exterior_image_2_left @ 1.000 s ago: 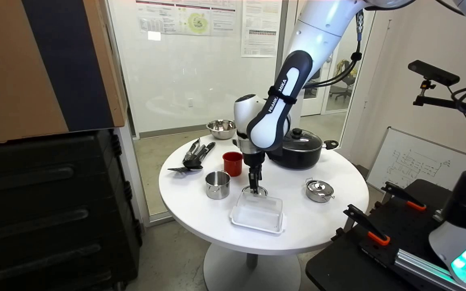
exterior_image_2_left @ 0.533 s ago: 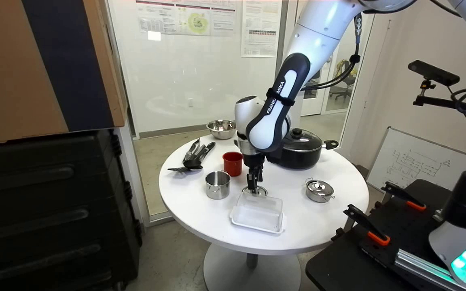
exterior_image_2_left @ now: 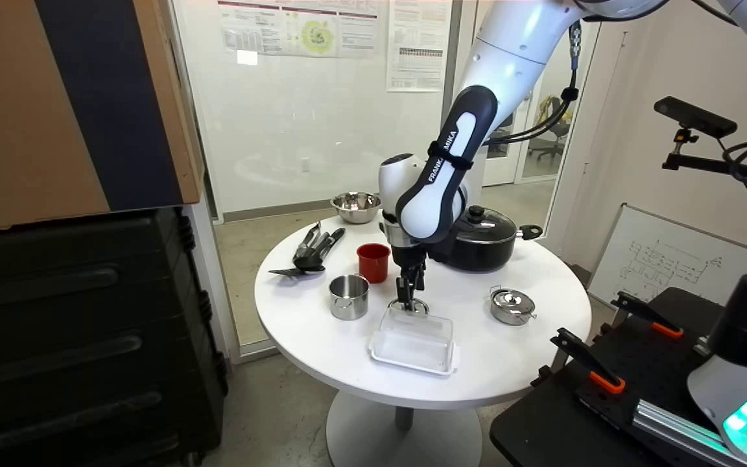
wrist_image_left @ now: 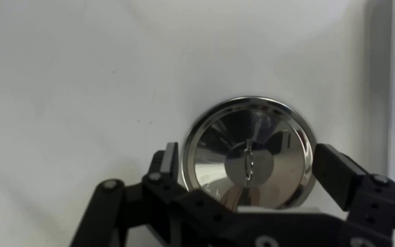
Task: Pick up the plastic lunch box and put it on the white lid. Pick up the lid from the table and put it on the silver pot. Pick up the lid from the other silver pot and put it on the table.
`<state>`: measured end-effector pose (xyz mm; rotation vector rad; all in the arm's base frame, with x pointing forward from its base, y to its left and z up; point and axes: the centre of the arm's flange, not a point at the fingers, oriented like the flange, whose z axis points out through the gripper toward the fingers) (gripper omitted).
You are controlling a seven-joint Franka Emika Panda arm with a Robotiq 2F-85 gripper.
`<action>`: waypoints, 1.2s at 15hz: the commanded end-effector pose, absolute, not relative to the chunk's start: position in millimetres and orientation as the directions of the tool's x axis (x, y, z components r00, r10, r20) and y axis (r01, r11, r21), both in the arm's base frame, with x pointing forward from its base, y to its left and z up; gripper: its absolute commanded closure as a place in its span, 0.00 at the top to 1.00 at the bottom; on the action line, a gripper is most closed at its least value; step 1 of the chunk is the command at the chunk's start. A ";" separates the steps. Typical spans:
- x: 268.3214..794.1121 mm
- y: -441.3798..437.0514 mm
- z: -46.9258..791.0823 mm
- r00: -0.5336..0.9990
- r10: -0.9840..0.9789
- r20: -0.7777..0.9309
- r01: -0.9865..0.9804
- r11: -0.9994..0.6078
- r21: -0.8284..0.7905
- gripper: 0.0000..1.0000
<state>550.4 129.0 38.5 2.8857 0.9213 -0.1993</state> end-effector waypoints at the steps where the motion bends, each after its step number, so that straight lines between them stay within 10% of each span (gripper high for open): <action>1: 552.0 127.9 33.2 0.828 0.541 -0.148 0.554 -0.830 0.066 0.95; 6: 550.4 131.5 31.7 0.827 0.542 -0.149 0.555 -0.829 0.069 0.82; 14: 550.1 140.8 31.5 0.822 0.550 -0.146 0.564 -0.823 0.073 0.11; 18: 549.7 142.9 30.3 0.821 0.552 -0.149 0.566 -0.821 0.074 0.00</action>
